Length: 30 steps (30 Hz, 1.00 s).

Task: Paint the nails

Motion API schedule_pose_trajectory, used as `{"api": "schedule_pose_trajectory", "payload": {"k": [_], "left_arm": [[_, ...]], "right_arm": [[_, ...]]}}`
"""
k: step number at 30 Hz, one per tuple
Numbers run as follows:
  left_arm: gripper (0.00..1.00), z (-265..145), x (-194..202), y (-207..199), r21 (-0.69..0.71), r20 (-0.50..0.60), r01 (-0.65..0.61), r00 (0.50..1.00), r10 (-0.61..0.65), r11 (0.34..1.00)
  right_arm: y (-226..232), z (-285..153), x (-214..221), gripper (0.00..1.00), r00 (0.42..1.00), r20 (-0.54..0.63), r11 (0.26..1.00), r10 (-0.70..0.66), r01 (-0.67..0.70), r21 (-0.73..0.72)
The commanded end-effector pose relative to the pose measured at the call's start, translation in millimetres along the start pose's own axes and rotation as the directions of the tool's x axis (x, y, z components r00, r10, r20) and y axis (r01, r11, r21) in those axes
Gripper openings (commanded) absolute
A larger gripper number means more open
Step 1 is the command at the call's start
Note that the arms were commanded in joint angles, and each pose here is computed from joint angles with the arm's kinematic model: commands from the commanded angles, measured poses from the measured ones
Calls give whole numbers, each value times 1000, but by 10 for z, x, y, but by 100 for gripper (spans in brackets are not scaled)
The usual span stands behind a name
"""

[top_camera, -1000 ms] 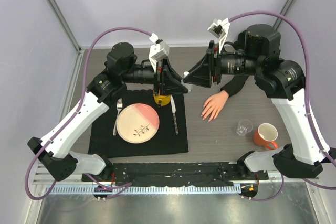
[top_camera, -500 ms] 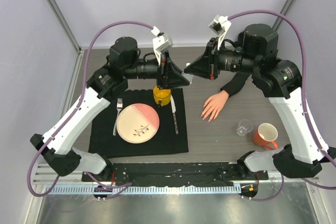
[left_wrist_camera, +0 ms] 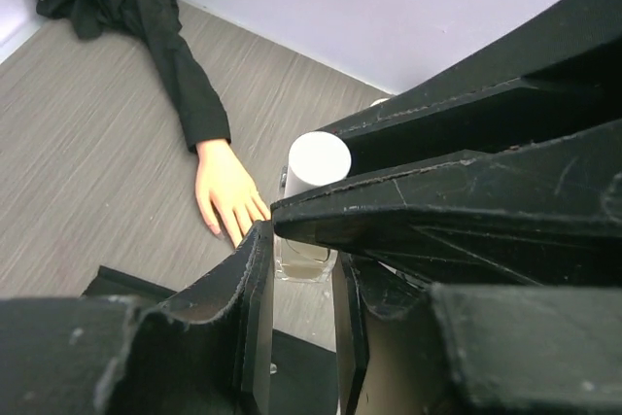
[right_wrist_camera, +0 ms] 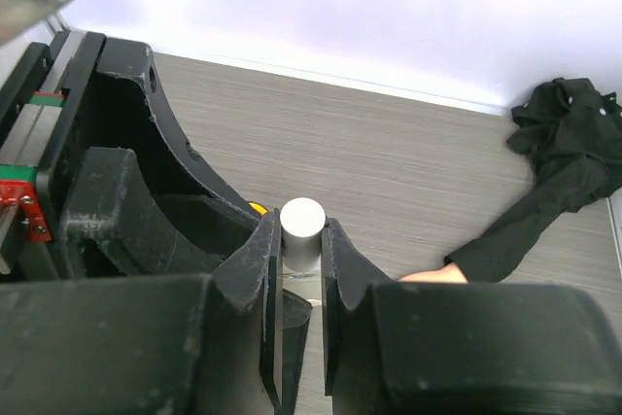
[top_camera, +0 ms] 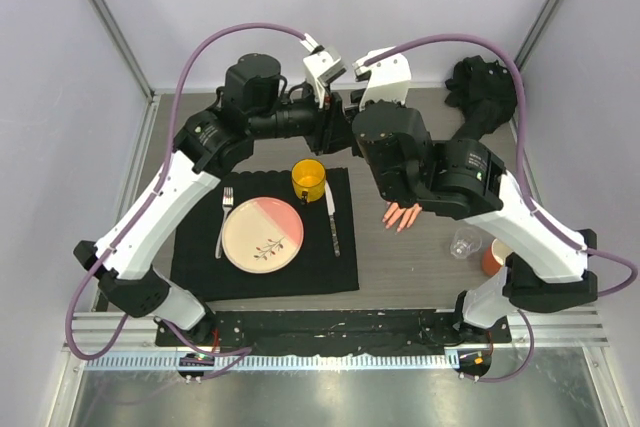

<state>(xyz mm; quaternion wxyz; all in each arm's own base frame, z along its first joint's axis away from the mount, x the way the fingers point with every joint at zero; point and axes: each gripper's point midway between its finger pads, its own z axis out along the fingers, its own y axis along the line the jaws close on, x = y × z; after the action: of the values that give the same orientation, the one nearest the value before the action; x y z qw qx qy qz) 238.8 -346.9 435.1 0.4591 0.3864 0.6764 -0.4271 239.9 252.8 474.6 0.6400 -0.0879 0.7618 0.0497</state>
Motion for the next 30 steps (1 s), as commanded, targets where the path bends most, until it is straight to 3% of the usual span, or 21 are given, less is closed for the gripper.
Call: {"api": "schedule_pose_trajectory", "payload": {"k": [1, 3, 4, 5, 9, 11, 13, 19, 30], "left_arm": [[0, 63, -242, 496, -186, 114, 1, 993, 21, 983], [0, 37, -198, 459, -170, 107, -3, 994, 21, 985], [0, 14, -141, 424, -157, 99, 2, 995, 14, 988], [0, 16, -114, 328, -103, 95, 0, 995, 10, 995], [0, -36, 70, 46, 73, 57, 26, 998, -30, 997], [0, -49, 172, -18, 112, 30, 40, 999, -44, 993], [0, -71, 228, -126, 174, 11, 46, 999, -49, 984], [0, -213, 241, -451, 341, 33, 17, 999, -30, 940], [0, -383, 266, -694, 458, 64, -35, 998, 7, 888]], "right_arm": [[51, -188, -30, 7, 999, -5, 991, 50, -50, -120], [185, -164, -23, 25, 997, -27, 964, 69, -74, -254], [160, -162, 9, 42, 997, -37, 955, 62, -70, -288], [176, -167, 21, 50, 997, -49, 939, 56, -69, -336], [139, -194, 25, 59, 995, -89, 858, 50, -88, -506], [218, -345, 19, 63, 993, -111, 754, 33, -97, -650], [269, -467, 10, 63, 992, -127, 654, 11, -104, -750], [309, -577, 100, 55, 980, -198, 522, -12, -163, -837], [294, -598, 151, 53, 973, -230, 473, -15, -196, -859]]}}
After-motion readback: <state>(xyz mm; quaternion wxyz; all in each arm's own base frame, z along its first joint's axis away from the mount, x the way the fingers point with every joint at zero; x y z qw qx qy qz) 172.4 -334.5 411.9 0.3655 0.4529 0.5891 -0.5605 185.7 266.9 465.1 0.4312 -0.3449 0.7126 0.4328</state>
